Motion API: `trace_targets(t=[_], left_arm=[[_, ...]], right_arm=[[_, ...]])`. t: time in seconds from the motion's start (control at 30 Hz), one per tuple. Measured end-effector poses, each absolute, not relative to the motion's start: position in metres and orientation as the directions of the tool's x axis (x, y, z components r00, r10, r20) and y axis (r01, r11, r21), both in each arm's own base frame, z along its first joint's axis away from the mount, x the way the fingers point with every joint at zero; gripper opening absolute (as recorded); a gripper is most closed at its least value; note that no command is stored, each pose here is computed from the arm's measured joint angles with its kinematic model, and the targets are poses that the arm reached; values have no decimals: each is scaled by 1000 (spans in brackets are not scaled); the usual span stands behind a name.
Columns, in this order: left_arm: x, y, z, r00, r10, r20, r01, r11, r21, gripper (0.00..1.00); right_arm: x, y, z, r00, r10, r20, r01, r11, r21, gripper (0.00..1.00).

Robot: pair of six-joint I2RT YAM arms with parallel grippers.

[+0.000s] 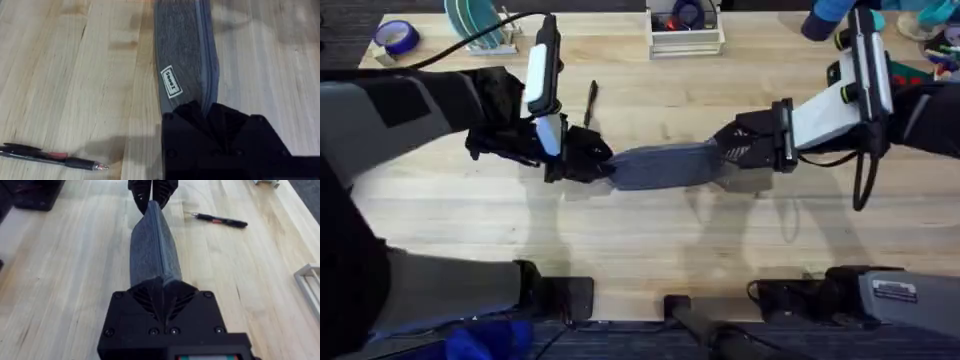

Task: Unzip the bag, pick up the pens from the table one at a time and place them inside, then zip the bag closed.

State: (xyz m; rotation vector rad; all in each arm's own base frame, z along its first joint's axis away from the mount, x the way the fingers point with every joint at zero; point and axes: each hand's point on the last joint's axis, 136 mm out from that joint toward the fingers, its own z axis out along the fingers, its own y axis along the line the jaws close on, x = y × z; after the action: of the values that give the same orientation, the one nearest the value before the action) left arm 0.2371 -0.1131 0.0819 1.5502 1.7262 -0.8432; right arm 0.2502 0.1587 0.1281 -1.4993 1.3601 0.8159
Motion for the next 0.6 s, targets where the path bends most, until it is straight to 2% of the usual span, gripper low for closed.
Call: trace_targets(t=[0.6], left_arm=[[237,-113,82,-79,570,-818,995,89,-34,42]], right_arm=[[244,209,134,206,-352,-913,-978,-64,-196,29]])
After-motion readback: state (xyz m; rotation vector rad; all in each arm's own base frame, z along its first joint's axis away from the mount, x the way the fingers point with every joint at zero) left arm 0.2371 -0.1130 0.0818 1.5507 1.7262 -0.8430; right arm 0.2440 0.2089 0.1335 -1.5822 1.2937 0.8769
